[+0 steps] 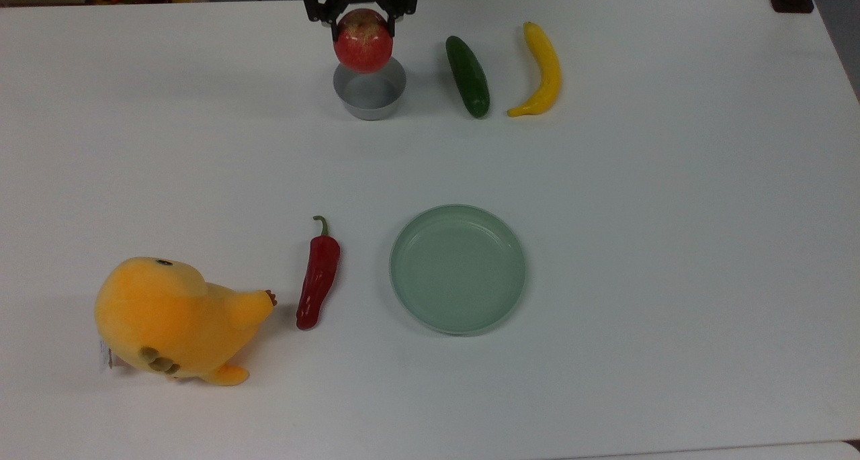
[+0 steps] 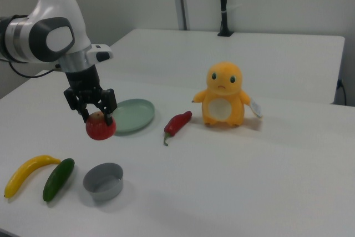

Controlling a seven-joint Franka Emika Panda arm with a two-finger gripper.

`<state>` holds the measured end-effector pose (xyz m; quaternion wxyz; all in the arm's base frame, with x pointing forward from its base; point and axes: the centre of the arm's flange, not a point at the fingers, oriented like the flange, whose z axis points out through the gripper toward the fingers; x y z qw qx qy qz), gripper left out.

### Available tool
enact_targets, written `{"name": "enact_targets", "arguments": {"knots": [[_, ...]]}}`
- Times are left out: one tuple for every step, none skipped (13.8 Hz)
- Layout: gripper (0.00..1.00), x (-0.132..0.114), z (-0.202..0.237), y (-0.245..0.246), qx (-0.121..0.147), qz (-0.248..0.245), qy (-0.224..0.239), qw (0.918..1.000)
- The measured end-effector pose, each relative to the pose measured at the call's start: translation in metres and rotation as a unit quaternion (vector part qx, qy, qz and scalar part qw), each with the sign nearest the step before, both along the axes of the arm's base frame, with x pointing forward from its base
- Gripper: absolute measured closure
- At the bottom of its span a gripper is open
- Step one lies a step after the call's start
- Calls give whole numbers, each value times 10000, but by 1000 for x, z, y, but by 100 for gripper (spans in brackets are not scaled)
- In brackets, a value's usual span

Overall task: Red apple placed in the center of the desktop
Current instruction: 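Lift the red apple up out of the grey bowl, then carry the apple toward the table center beside the green plate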

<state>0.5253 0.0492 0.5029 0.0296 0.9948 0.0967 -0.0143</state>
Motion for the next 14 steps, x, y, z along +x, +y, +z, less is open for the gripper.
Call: {"name": "enact_targets", "arguments": {"knots": [[25,6,0,1,28,-150,-178,9997],[25,11,-1,2,74,-299,-336,9990],[25,13,-1,3,112,-364,-396,9985],[25,16,-2,4,144,-438,-434,9980],[25,20,-4,4,163,-514,-455,9975],[25,28,-6,5,176,-635,-474,9967],[25,39,-10,6,183,-721,-486,9960],[25,52,-15,7,186,-765,-477,9958],[25,61,-21,8,191,-790,-485,9955],[25,74,-32,9,209,-802,-551,9950],[25,81,-41,10,224,-801,-604,9947],[25,87,-50,11,237,-799,-650,9944],[25,93,-61,11,246,-795,-679,9942],[25,99,-75,12,254,-790,-693,9941]]}}
